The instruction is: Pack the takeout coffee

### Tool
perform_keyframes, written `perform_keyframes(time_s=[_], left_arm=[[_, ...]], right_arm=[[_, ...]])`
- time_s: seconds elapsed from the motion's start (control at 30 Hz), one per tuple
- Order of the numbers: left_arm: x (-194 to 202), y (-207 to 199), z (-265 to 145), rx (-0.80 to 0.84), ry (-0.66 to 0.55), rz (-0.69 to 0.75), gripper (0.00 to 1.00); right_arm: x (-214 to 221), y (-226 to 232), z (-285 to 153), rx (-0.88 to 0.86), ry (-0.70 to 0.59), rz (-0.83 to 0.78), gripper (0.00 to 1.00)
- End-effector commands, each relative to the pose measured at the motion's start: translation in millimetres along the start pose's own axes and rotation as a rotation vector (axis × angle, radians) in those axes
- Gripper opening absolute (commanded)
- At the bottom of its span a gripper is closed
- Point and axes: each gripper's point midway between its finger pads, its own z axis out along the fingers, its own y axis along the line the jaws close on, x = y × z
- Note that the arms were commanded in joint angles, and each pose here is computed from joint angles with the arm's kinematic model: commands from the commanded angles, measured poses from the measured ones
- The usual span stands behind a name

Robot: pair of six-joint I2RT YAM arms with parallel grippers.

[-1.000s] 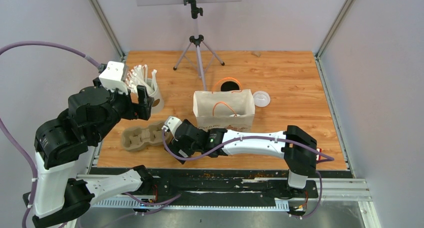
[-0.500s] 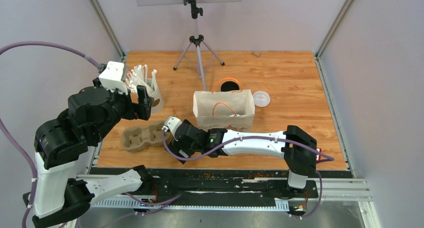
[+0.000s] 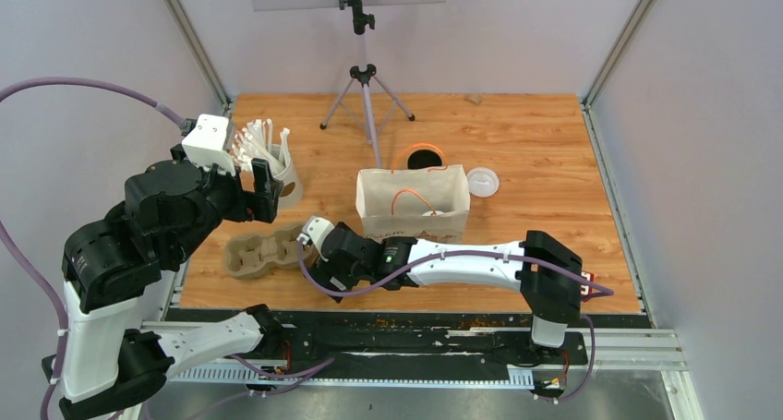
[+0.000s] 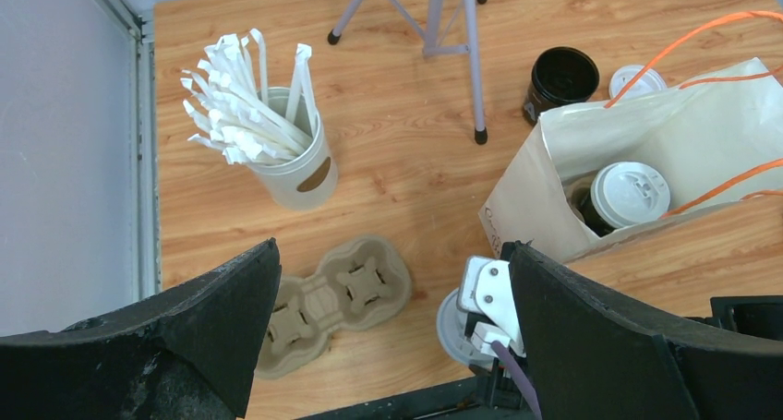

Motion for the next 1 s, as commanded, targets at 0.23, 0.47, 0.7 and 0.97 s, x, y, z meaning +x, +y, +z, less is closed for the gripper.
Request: perform_keyframes(time_s=[0.23,0.47,0.7,0.97], left_arm=[[-3,2,0,-0.010,-0.012,-0.008,1.00],[-2,1,2,-0.011,-0.008,-0.006,1.00],[-16,14,-11,-0.073,-0.043,-0.102,1.00],[-56,7,-34,0.014,-0.151,-0.252,1.00]], right_arm=[[-20,8,-7,-0.010,-0.064,-0.031,0.75],[-18,6,-7,-0.001,-0.056,-0.035,0.73],[-47,9,-35,-0.028,-0.134,-0.024,0.72],[-105,12,-105,-0.089,-0.296,-0.030,0.72]])
